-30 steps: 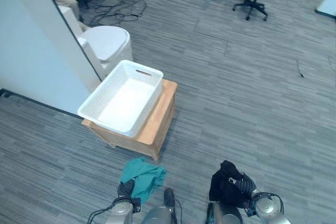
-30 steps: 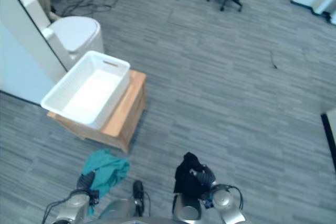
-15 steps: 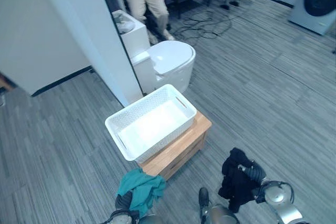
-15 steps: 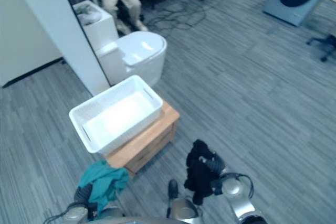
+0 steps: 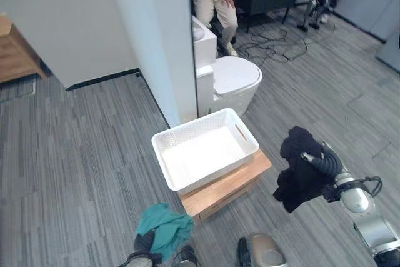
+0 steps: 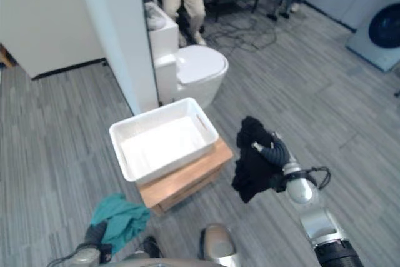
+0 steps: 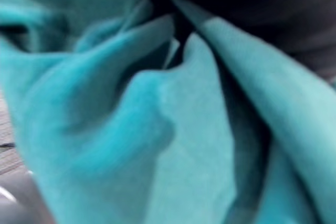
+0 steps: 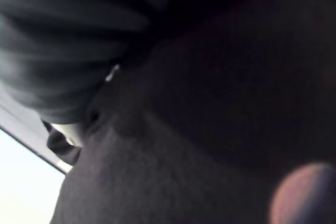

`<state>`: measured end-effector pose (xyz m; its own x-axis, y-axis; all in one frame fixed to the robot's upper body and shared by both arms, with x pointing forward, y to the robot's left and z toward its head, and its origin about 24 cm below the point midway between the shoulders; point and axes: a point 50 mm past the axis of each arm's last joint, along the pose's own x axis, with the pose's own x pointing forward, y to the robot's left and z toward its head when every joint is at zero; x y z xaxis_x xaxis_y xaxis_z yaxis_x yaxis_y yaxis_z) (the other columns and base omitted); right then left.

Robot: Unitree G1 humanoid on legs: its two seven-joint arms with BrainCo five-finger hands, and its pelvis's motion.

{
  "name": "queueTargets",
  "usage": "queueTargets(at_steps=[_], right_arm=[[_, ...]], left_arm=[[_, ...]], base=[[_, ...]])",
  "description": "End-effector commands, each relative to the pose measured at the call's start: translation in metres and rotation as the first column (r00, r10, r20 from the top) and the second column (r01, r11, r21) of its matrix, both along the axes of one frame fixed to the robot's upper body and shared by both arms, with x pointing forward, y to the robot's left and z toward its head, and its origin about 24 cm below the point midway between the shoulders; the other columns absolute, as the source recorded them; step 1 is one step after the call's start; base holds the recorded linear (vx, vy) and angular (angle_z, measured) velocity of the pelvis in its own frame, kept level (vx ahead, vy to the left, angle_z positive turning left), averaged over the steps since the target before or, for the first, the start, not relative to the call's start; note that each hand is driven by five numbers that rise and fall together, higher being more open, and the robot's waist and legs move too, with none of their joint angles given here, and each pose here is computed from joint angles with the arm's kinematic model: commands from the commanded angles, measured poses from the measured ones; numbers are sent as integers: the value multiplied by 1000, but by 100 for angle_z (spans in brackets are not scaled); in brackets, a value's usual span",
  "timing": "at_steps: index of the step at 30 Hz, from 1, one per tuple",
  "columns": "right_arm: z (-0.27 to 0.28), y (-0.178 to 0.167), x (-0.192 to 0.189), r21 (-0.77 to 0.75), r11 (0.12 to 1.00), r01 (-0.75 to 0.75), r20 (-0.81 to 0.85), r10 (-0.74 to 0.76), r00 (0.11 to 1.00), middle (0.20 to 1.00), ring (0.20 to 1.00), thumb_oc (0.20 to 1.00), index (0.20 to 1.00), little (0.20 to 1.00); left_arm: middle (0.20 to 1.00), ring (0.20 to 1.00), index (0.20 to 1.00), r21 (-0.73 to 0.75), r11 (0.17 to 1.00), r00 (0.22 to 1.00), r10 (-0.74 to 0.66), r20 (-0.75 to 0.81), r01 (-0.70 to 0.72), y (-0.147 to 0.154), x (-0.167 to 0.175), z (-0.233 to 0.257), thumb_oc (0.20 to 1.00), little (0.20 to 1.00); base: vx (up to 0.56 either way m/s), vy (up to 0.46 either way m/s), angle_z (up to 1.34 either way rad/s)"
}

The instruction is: Tidy up the quilt and then pick up the clothes from the bed and put them into the laundry hamper.

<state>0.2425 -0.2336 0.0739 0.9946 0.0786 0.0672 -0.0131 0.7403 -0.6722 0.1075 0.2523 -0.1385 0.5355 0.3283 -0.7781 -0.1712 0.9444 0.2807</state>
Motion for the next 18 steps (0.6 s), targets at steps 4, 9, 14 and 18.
queueTargets(at_steps=[4,9,14,18], right_arm=[[72,19,36,41,996,-82,334,64,941,200,200,200,200,200],[111,63,62,-28,971,-238,432,226,873,200,200,200,200,200],[122,84,75,-50,955,-292,441,283,852,200,200,200,200,200],[87,89,90,-65,964,-258,296,266,918,200,200,200,200,200]], left_arm=[[200,200,200,81,996,1000,-25,15,23,23,8,9,200,200],[200,200,200,51,996,996,-72,51,70,11,14,11,200,200],[200,200,200,20,996,995,-85,51,84,1,14,8,200,200],[200,200,200,0,995,989,-97,109,98,-5,26,13,200,200]], base=[[108,-120,104],[109,-115,28],[-6,-47,18],[-59,-38,29]])
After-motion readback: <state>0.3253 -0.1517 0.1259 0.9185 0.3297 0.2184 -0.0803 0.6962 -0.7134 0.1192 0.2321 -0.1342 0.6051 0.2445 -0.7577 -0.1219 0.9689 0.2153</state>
